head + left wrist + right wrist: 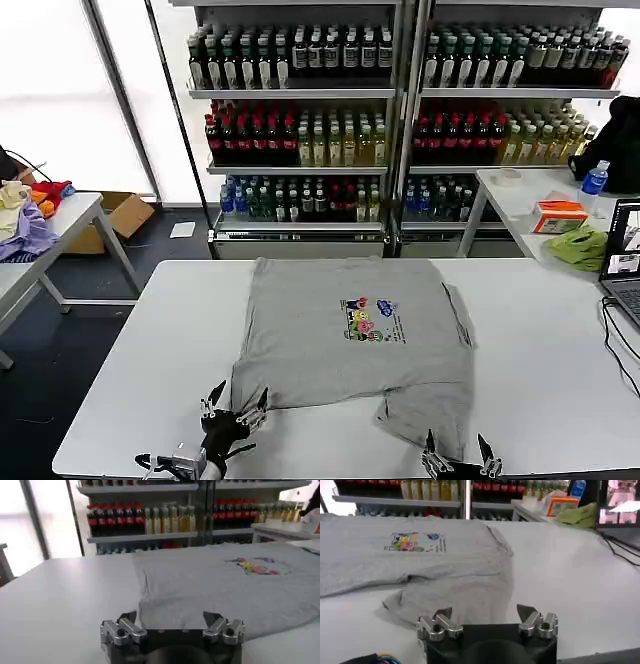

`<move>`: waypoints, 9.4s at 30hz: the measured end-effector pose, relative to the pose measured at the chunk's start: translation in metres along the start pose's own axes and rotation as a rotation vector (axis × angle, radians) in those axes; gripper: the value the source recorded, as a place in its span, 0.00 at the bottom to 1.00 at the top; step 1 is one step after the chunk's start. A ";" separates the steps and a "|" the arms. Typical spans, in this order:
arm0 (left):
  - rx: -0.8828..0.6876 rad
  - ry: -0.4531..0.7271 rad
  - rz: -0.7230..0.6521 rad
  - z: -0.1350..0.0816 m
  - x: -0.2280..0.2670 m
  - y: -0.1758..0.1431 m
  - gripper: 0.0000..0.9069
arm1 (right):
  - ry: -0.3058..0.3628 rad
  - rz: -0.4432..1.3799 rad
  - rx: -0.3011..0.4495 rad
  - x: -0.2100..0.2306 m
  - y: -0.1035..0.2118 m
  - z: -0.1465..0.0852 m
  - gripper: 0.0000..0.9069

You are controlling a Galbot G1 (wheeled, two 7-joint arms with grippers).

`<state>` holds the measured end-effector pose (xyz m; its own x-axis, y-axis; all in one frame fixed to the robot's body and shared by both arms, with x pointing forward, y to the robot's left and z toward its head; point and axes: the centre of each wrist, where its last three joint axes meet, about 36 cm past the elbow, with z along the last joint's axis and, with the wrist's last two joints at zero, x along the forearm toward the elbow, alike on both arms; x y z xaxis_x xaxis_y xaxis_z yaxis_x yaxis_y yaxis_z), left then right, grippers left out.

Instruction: Fold and organize the clothes.

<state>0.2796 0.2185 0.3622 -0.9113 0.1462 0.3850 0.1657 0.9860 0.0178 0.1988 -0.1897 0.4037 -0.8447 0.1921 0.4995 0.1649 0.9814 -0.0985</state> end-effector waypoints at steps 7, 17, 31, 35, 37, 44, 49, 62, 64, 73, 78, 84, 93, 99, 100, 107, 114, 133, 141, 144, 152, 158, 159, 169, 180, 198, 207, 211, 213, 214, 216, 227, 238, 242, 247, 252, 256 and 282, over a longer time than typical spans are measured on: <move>0.002 0.039 0.007 0.005 0.003 0.001 0.89 | 0.011 0.003 -0.008 -0.004 0.004 0.006 1.00; -0.001 0.071 0.018 0.009 0.008 0.001 0.00 | 0.030 -0.012 -0.026 -0.012 0.009 0.022 0.00; 0.011 0.060 0.028 0.009 0.005 -0.006 0.00 | -0.029 -0.035 -0.049 -0.025 0.008 0.025 0.00; 0.027 0.036 0.031 0.005 0.002 -0.008 0.00 | -0.076 -0.050 -0.053 -0.027 0.008 0.016 0.00; 0.040 0.017 0.030 0.001 0.002 -0.009 0.00 | -0.114 -0.058 -0.052 -0.027 0.008 0.008 0.00; 0.072 -0.088 0.026 -0.021 -0.002 -0.008 0.00 | -0.229 -0.063 -0.044 -0.039 0.007 -0.016 0.00; 0.106 -0.147 0.018 -0.033 -0.010 -0.008 0.00 | -0.290 -0.065 -0.049 -0.053 0.007 -0.032 0.00; 0.150 -0.208 -0.001 -0.049 -0.054 0.002 0.00 | -0.391 -0.069 -0.031 -0.114 0.007 -0.070 0.00; 0.152 -0.213 -0.004 -0.052 -0.064 0.004 0.00 | -0.397 -0.067 -0.029 -0.124 0.008 -0.075 0.00; 0.148 -0.213 -0.024 -0.058 -0.104 0.016 0.00 | -0.399 -0.062 -0.009 -0.169 0.011 -0.092 0.00; 0.147 -0.206 -0.033 -0.060 -0.122 0.020 0.00 | -0.399 -0.055 -0.001 -0.192 0.013 -0.103 0.00; 0.146 -0.194 -0.042 -0.062 -0.142 0.023 0.00 | -0.394 -0.050 0.006 -0.216 0.017 -0.118 0.00; 0.133 -0.181 -0.045 -0.066 -0.164 0.027 0.73 | -0.360 -0.053 0.026 -0.238 0.021 -0.130 0.33; 0.124 -0.159 -0.047 -0.065 -0.169 0.032 1.00 | -0.337 -0.055 0.013 -0.243 0.023 -0.139 1.00; 0.125 -0.153 -0.047 -0.065 -0.169 0.032 1.00 | -0.334 -0.052 0.006 -0.243 0.024 -0.141 1.00; 0.138 -0.123 -0.050 -0.070 -0.163 0.033 1.00 | -0.303 -0.034 -0.072 -0.235 0.028 -0.153 1.00; 0.139 -0.121 -0.038 -0.081 -0.149 0.027 1.00 | -0.301 -0.004 -0.114 -0.221 0.026 -0.161 1.00; 0.078 -0.068 -0.060 -0.064 -0.117 0.026 1.00 | -0.176 0.086 -0.074 -0.187 -0.002 -0.122 1.00; 0.059 -0.045 -0.078 -0.059 -0.120 0.027 1.00 | -0.126 0.096 -0.058 -0.193 -0.004 -0.110 1.00; 0.048 -0.034 -0.082 -0.057 -0.122 0.028 1.00 | -0.108 0.098 -0.055 -0.198 -0.005 -0.105 1.00; 0.030 -0.001 -0.094 -0.050 -0.125 0.034 0.36 | -0.050 0.097 -0.054 -0.209 -0.006 -0.090 1.00; 0.018 0.015 -0.095 -0.045 -0.128 0.034 0.00 | -0.025 0.094 -0.059 -0.217 -0.008 -0.079 0.00; 0.016 0.018 -0.093 -0.044 -0.128 0.034 0.00 | -0.024 0.091 -0.059 -0.217 -0.008 -0.078 0.00; -0.009 0.029 -0.078 -0.036 -0.126 0.031 0.00 | 0.001 0.078 -0.063 -0.216 -0.009 -0.064 0.00; -0.025 0.021 -0.071 -0.036 -0.110 0.031 0.00 | 0.002 0.063 -0.070 -0.197 -0.008 -0.065 0.00; -0.046 -0.040 -0.026 -0.055 0.017 0.012 0.01 | -0.055 0.074 -0.054 -0.073 -0.019 -0.062 0.00; -0.030 0.078 0.007 -0.030 0.084 -0.006 0.01 | 0.024 0.163 -0.004 -0.027 -0.042 -0.026 0.00; -0.022 0.113 0.010 -0.024 0.097 -0.012 0.02 | 0.045 0.183 0.004 -0.011 -0.043 -0.019 1.00; -0.019 0.126 0.012 -0.023 0.102 -0.015 0.39 | 0.048 0.191 0.007 -0.004 -0.043 -0.017 1.00; -0.016 0.131 0.016 -0.023 0.106 -0.017 0.79 | 0.049 0.195 0.008 -0.001 -0.043 -0.017 1.00; -0.010 0.141 0.022 -0.023 0.111 -0.021 1.00 | 0.047 0.206 0.007 0.004 -0.044 -0.017 1.00; 0.060 0.058 0.058 -0.056 0.128 -0.029 1.00 | -0.087 0.237 -0.071 0.023 -0.048 -0.056 1.00; 0.042 -0.194 0.111 -0.092 0.089 -0.008 1.00 | -0.372 0.144 -0.064 -0.042 -0.069 -0.103 1.00; 0.022 -0.232 0.152 -0.094 0.055 0.005 1.00 | -0.408 0.076 -0.011 -0.078 -0.074 -0.120 1.00; 0.018 -0.227 0.185 -0.096 0.003 0.019 1.00 | -0.383 0.024 0.030 -0.129 -0.067 -0.140 1.00; 0.025 -0.181 0.195 -0.099 -0.055 0.030 1.00 | -0.340 -0.011 0.037 -0.183 -0.053 -0.158 1.00; 0.020 -0.132 0.195 -0.101 -0.098 0.037 1.00 | -0.300 -0.041 0.047 -0.223 -0.041 -0.171 1.00; -0.019 0.113 0.127 -0.101 -0.173 0.065 1.00 | -0.081 -0.093 0.049 -0.329 -0.007 -0.186 1.00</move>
<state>0.4864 0.2494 0.3902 -0.8343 0.2589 0.4868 0.2854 0.9582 -0.0204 0.5704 -0.2600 0.3997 -0.8937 0.0973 0.4380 0.0601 0.9934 -0.0979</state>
